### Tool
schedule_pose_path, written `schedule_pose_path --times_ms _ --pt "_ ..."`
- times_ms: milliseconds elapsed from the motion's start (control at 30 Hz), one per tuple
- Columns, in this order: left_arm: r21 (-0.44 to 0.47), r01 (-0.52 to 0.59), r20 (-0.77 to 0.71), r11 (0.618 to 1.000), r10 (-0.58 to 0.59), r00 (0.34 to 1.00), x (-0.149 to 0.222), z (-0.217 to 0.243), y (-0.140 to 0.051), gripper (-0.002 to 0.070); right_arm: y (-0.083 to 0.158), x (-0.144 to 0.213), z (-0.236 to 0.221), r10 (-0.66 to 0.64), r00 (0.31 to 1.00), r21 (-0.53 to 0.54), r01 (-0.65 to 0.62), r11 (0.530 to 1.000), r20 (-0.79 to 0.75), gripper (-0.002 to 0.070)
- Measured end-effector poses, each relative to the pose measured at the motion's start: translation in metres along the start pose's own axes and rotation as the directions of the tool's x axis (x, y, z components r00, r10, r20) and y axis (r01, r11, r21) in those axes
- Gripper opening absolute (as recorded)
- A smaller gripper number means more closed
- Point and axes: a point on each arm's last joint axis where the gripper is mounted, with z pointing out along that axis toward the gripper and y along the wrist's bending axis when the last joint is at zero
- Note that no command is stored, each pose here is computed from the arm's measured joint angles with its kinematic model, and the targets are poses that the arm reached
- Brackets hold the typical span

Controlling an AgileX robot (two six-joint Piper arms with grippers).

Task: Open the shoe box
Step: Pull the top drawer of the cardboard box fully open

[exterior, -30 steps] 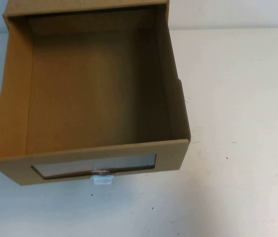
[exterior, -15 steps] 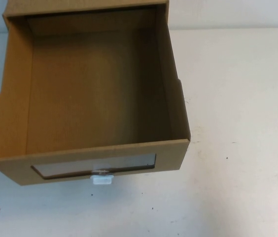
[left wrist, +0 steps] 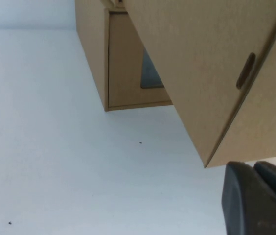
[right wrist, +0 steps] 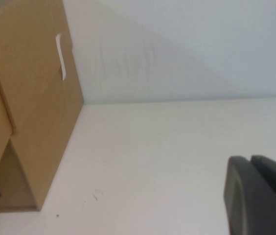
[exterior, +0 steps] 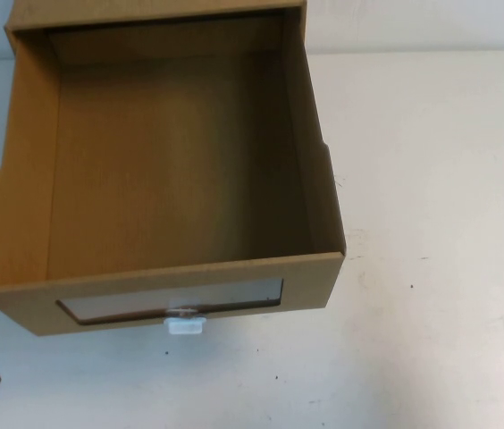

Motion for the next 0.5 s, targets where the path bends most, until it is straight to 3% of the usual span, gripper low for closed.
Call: schedule_pose_path --times_ms 500 --pt "0.000 0.004 0.000 1.000 -0.004 1.000 0.0000 0.0000 0.0000 -0.0005 0.0003 0.0035 -0.0014 -0.034 0.999 -0.005 0.033 0.999 -0.043 -0.0014"
